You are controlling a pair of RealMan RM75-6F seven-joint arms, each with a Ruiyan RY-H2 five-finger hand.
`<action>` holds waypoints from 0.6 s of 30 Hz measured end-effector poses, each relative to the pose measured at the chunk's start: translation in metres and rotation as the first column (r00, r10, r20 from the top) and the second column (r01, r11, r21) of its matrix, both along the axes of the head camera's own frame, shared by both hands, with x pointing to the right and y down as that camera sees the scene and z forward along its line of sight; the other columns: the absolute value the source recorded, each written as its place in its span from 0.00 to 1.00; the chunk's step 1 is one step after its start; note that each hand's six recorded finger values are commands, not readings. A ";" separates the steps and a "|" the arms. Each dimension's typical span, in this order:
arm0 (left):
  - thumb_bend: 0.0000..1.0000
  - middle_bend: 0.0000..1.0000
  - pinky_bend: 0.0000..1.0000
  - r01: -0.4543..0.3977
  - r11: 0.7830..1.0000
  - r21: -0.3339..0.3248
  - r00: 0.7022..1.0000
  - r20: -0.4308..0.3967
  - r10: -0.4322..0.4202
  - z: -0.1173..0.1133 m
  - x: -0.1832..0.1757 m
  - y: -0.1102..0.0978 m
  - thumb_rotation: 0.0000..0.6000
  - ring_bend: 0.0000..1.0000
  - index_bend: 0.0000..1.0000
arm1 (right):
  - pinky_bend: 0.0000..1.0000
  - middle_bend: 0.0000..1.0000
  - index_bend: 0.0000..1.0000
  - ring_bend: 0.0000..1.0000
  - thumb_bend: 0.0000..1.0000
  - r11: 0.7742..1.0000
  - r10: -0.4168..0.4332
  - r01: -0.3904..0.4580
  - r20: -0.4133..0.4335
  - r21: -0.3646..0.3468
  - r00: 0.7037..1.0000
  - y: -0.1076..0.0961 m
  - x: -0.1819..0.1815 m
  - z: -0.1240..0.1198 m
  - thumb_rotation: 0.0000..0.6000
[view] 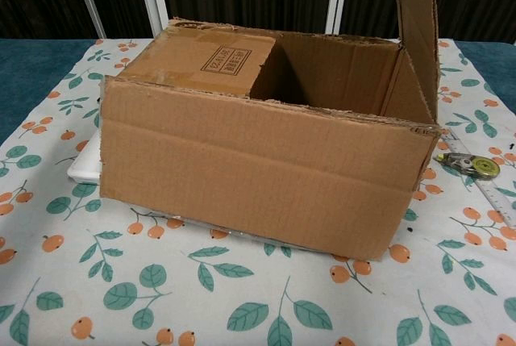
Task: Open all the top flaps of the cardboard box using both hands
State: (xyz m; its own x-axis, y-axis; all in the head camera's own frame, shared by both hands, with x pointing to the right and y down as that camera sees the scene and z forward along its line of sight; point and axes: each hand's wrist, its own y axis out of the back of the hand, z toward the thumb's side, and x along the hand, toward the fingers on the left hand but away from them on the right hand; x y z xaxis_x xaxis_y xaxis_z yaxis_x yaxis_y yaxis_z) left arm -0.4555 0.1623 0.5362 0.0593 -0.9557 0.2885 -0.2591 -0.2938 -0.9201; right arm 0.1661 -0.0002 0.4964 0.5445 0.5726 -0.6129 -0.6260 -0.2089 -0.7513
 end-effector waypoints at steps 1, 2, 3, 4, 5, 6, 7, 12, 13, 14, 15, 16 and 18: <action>0.07 0.04 0.19 0.000 1.000 -0.001 1.000 0.000 0.000 0.000 0.000 0.000 1.00 0.02 0.05 | 0.23 0.30 0.49 0.16 1.00 1.000 0.001 -0.001 -0.003 0.002 1.000 0.000 0.001 -0.001 1.00; 0.07 0.04 0.19 0.000 1.000 -0.001 1.000 0.001 0.000 0.000 0.000 0.000 1.00 0.02 0.05 | 0.23 0.30 0.49 0.16 1.00 1.000 0.002 -0.002 -0.006 0.004 1.000 -0.001 0.003 -0.002 1.00; 0.07 0.04 0.19 0.000 1.000 0.000 1.000 0.000 0.000 0.000 0.000 0.000 1.00 0.02 0.05 | 0.23 0.30 0.49 0.16 1.00 1.000 0.003 -0.003 -0.009 0.006 1.000 -0.001 0.004 -0.003 1.00; 0.07 0.04 0.19 0.000 1.000 0.000 1.000 0.000 0.000 0.000 0.000 0.000 1.00 0.02 0.05 | 0.23 0.30 0.49 0.16 1.00 1.000 0.004 -0.004 -0.011 0.008 1.000 -0.001 0.005 -0.004 1.00; 0.07 0.04 0.19 -0.001 1.000 0.000 1.000 0.000 0.001 0.000 0.000 0.000 1.00 0.02 0.05 | 0.23 0.30 0.49 0.16 1.00 1.000 0.007 -0.006 -0.013 0.010 1.000 -0.002 0.006 -0.006 1.00; 0.07 0.04 0.19 -0.002 1.000 0.000 1.000 -0.001 0.002 0.000 0.000 0.000 1.00 0.02 0.05 | 0.23 0.30 0.49 0.16 1.00 1.000 0.008 -0.008 -0.015 0.011 1.000 -0.002 0.007 -0.007 1.00; 0.07 0.04 0.19 -0.002 1.000 0.000 1.000 -0.001 0.002 0.000 0.000 0.000 1.00 0.02 0.05 | 0.23 0.30 0.49 0.16 1.00 1.000 0.009 -0.009 -0.018 0.013 1.000 -0.002 0.008 -0.008 1.00; 0.07 0.04 0.19 -0.004 1.000 0.000 1.000 -0.002 0.004 0.000 0.001 0.000 1.00 0.02 0.05 | 0.23 0.30 0.49 0.16 1.00 1.000 0.010 -0.009 -0.035 0.021 0.999 -0.003 0.015 -0.011 1.00; 0.07 0.04 0.19 -0.005 1.000 0.000 1.000 -0.002 0.005 0.000 0.001 0.000 1.00 0.02 0.05 | 0.23 0.30 0.49 0.16 1.00 1.000 0.011 -0.010 -0.038 0.023 0.999 -0.003 0.016 -0.012 1.00; 0.07 0.04 0.19 -0.005 1.000 0.000 1.000 -0.003 0.005 -0.001 0.001 0.000 1.00 0.02 0.05 | 0.23 0.30 0.49 0.16 1.00 1.000 0.013 -0.012 -0.042 0.026 0.999 -0.003 0.018 -0.013 1.00; 0.07 0.04 0.19 -0.007 1.000 0.000 1.000 -0.003 0.007 -0.001 0.002 0.001 1.00 0.02 0.05 | 0.23 0.30 0.49 0.16 1.00 1.000 0.015 -0.014 -0.044 0.027 0.999 -0.003 0.019 -0.013 1.00; 0.07 0.04 0.19 -0.007 1.000 0.000 1.000 -0.003 0.007 -0.001 0.002 0.001 1.00 0.02 0.05 | 0.23 0.30 0.49 0.16 1.00 0.999 0.018 -0.016 -0.046 0.028 0.999 -0.003 0.021 -0.014 1.00; 0.07 0.04 0.19 -0.008 1.000 0.000 1.000 -0.003 0.008 -0.001 0.002 0.001 1.00 0.02 0.05 | 0.23 0.30 0.49 0.16 1.00 0.999 0.023 -0.022 -0.052 0.032 0.998 -0.004 0.024 -0.015 1.00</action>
